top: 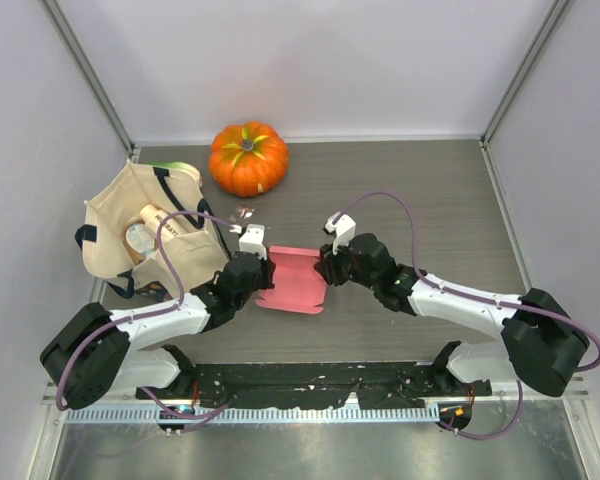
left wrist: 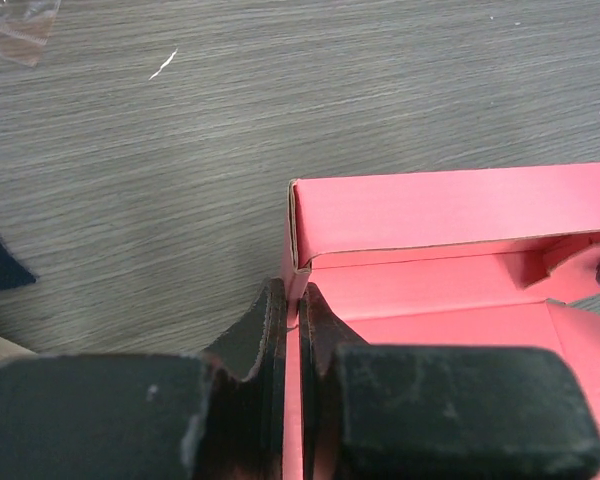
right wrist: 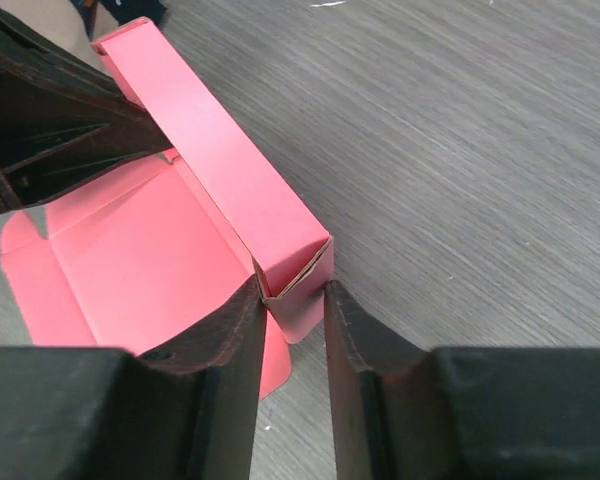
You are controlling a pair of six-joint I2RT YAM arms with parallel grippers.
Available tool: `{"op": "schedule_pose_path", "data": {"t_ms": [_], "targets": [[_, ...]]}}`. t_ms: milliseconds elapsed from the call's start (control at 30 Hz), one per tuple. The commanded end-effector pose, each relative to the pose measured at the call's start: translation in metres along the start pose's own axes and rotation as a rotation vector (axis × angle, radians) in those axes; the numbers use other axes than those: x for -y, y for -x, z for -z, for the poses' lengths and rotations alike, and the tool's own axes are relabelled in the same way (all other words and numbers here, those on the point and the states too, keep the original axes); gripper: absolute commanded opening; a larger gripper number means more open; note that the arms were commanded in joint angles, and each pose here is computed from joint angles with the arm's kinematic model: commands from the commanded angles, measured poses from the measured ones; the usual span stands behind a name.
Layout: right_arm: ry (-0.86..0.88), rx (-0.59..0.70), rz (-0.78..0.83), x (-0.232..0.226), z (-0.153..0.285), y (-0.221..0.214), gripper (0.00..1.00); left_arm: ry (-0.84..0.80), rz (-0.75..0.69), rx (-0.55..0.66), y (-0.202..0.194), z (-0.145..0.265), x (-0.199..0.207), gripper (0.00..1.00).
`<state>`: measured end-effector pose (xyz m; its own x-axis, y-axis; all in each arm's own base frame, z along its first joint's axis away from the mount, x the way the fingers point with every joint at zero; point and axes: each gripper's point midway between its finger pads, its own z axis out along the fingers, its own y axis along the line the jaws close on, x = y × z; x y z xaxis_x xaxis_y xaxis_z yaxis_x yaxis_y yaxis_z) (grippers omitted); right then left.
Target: Fold the paper box
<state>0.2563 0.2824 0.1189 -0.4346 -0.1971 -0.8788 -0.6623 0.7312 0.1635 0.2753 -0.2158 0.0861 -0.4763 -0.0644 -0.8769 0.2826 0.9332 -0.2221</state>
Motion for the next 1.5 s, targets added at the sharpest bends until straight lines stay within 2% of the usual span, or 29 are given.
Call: {"op": "schedule_pose_path", "data": {"t_ms": [0, 200, 233, 267, 300, 367, 433, 467, 600, 667, 733, 767, 800, 833, 867, 900, 1033, 1133, 1167, 1233, 1267, 1300, 1333, 1367, 1433, 1467], "targets": [[-0.073, 0.117, -0.008, 0.006, -0.005, 0.018, 0.28, -0.023, 0.041, 0.085, 0.029, 0.000, 0.012, 0.00], [-0.246, 0.189, -0.031, 0.020, -0.013, 0.013, 0.24, 0.038, 0.035, 0.106, 0.027, -0.005, 0.004, 0.00], [-0.317, 0.204, -0.035, 0.028, -0.013, 0.016, 0.23, 0.046, 0.029, 0.111, 0.027, -0.006, 0.006, 0.00], [-0.368, 0.201, -0.034, 0.034, -0.015, 0.014, 0.14, 0.050, 0.016, 0.124, 0.028, -0.007, 0.007, 0.00], [-0.402, 0.176, -0.023, 0.032, -0.022, 0.002, 0.11, 0.072, 0.005, 0.136, 0.028, -0.007, 0.007, 0.00], [-0.523, 0.216, -0.023, 0.043, -0.021, 0.003, 0.05, 0.125, -0.023, 0.177, 0.027, -0.009, 0.009, 0.00], [-0.565, 0.224, -0.004, 0.040, -0.030, -0.007, 0.01, 0.181, -0.033, 0.202, 0.024, -0.012, 0.010, 0.00], [-0.654, 0.251, -0.003, 0.049, -0.025, -0.006, 0.01, 0.197, -0.033, 0.204, 0.021, -0.013, 0.010, 0.00], [-0.768, 0.287, 0.060, 0.049, -0.024, -0.016, 0.01, 0.220, -0.002, 0.204, 0.010, -0.016, 0.013, 0.00], [-0.768, 0.303, 0.082, 0.048, -0.026, -0.020, 0.01, 0.173, 0.009, 0.193, 0.008, -0.014, 0.020, 0.01], [-0.672, 0.316, 0.088, 0.040, -0.032, -0.028, 0.01, 0.121, 0.006, 0.170, 0.002, -0.009, 0.024, 0.16], [-0.640, 0.303, 0.128, 0.038, -0.034, -0.031, 0.01, 0.045, 0.019, 0.166, 0.006, -0.003, 0.036, 0.23], [-0.579, 0.293, 0.142, 0.030, -0.039, -0.034, 0.01, 0.019, 0.012, 0.150, -0.001, 0.003, 0.034, 0.36], [-0.551, 0.279, 0.154, 0.028, -0.039, -0.039, 0.01, -0.003, 0.007, 0.128, -0.005, 0.008, 0.035, 0.41], [-0.521, 0.280, 0.161, 0.026, -0.040, -0.037, 0.01, -0.046, 0.032, 0.152, 0.008, 0.019, 0.040, 0.48], [-0.502, 0.277, 0.169, 0.025, -0.040, -0.039, 0.01, -0.082, 0.025, 0.126, 0.002, 0.025, 0.041, 0.51], [-0.333, 0.265, 0.176, 0.011, -0.043, -0.045, 0.01, -0.161, 0.044, 0.122, 0.016, 0.061, 0.040, 0.56], [-0.269, 0.251, 0.211, 0.007, -0.043, -0.046, 0.01, -0.158, 0.105, 0.150, 0.044, 0.076, 0.035, 0.59], [-0.261, 0.254, 0.212, 0.006, -0.043, -0.044, 0.01, -0.153, 0.138, 0.172, 0.064, 0.076, 0.034, 0.61], [-0.226, 0.240, 0.227, 0.004, -0.044, -0.046, 0.01, -0.198, 0.128, 0.074, 0.058, 0.063, 0.045, 0.65], [-0.216, 0.233, 0.228, 0.004, -0.045, -0.046, 0.01, -0.195, 0.152, 0.079, 0.080, 0.057, 0.046, 0.65], [-0.215, 0.220, 0.228, 0.007, -0.047, -0.046, 0.01, -0.182, 0.122, -0.014, 0.061, 0.040, 0.047, 0.66], [-0.205, 0.216, 0.227, 0.006, -0.047, -0.047, 0.01, -0.199, 0.109, -0.048, 0.059, 0.035, 0.053, 0.67], [-0.185, 0.214, 0.227, 0.003, -0.048, -0.047, 0.01, -0.204, 0.103, -0.042, 0.071, 0.029, 0.059, 0.66], [-0.184, 0.195, 0.233, 0.005, -0.049, -0.048, 0.01, -0.224, 0.065, -0.125, 0.051, 0.011, 0.065, 0.66], [-0.176, 0.191, 0.234, 0.004, -0.050, -0.048, 0.01, -0.225, 0.072, -0.131, 0.056, 0.005, 0.066, 0.63]]}}
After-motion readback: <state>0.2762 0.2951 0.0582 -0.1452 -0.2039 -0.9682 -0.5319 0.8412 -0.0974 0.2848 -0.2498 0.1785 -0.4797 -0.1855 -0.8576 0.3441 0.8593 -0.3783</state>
